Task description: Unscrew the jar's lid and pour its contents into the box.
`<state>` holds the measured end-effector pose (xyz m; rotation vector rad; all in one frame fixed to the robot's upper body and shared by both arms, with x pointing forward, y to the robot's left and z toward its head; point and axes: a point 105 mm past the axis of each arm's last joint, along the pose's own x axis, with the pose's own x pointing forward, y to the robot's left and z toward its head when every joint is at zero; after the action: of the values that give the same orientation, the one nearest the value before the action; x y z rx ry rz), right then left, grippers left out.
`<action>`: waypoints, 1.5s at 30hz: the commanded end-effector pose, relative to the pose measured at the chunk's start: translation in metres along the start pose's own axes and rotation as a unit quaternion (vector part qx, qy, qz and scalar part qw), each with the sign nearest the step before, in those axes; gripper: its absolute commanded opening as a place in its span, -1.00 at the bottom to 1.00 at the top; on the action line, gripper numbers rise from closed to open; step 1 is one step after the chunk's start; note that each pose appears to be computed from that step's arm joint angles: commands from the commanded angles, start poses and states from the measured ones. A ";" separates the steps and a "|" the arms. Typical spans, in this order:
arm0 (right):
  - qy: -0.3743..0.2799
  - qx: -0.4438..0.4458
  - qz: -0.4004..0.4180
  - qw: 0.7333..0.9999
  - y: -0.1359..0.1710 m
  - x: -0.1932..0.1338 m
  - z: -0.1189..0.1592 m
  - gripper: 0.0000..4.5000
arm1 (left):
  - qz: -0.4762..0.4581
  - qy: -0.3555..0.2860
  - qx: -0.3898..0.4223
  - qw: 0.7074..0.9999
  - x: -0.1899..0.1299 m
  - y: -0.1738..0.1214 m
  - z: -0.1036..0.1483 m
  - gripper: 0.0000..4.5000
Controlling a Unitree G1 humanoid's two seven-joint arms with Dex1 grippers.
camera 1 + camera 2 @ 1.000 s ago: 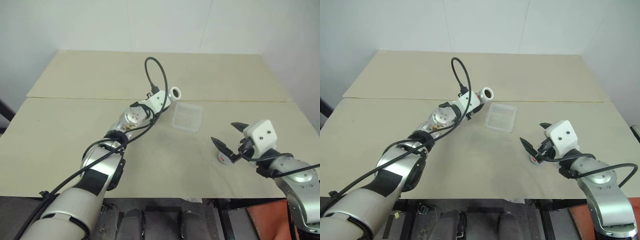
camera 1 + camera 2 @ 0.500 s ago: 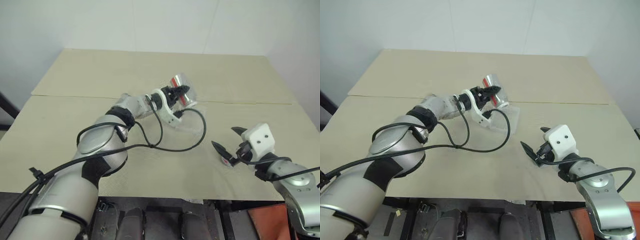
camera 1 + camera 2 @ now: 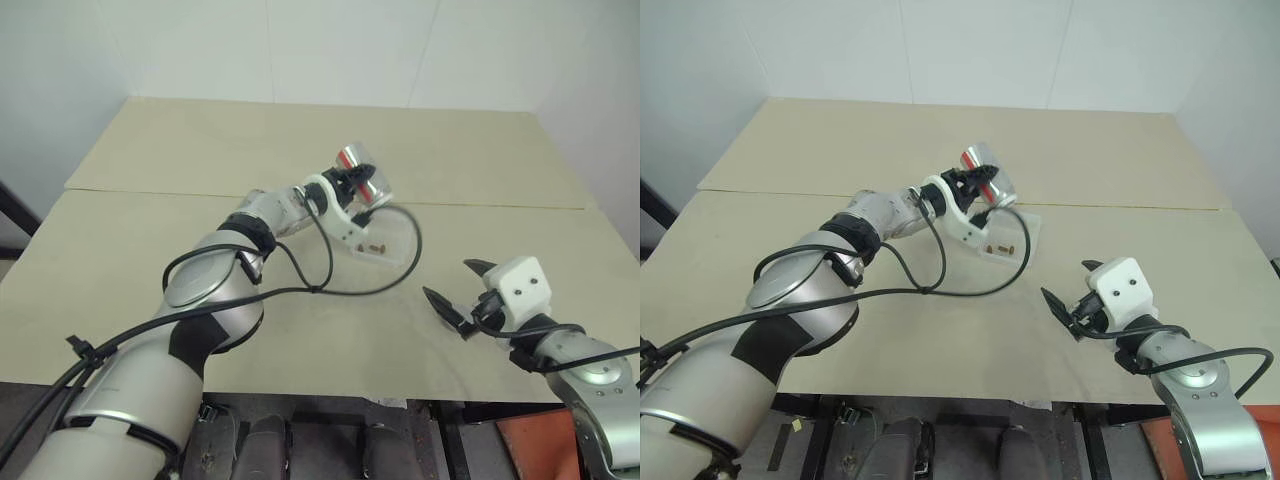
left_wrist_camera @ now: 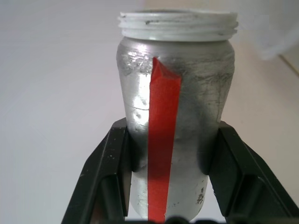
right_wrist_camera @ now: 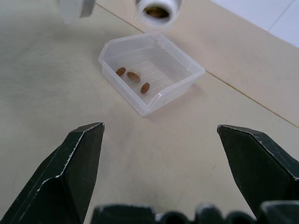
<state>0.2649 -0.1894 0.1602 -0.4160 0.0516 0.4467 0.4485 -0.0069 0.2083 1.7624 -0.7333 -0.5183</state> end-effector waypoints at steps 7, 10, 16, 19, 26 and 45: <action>-0.017 -0.026 -0.007 0.999 -0.009 0.001 0.011 0.99 | 0.054 0.053 -0.641 0.763 -0.019 -0.005 -0.043 -0.15; -0.019 -0.027 -0.004 0.999 -0.009 0.004 0.011 0.99 | 0.085 0.044 -0.723 0.684 -0.032 -0.011 -0.059 -0.15; -0.022 -0.025 0.006 0.999 -0.007 0.007 0.012 0.99 | 0.120 -0.021 -0.798 0.591 -0.076 -0.026 -0.067 -0.15; -0.021 -0.025 0.009 0.999 -0.007 0.009 0.010 0.99 | 0.140 0.011 -0.804 0.578 -0.103 -0.043 -0.056 -0.15; -0.029 -0.025 0.026 0.999 -0.003 0.019 0.010 0.99 | 0.151 0.025 -0.795 0.587 -0.139 -0.068 -0.006 -0.15; -0.018 -0.038 0.030 0.999 -0.005 0.017 0.007 1.00 | 0.111 0.063 -0.787 0.603 -0.147 -0.116 0.020 0.73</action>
<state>0.2851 -0.1853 0.1492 -0.4418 0.0753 0.5147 0.3573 0.1092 0.0815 -0.0079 -0.0956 -0.5237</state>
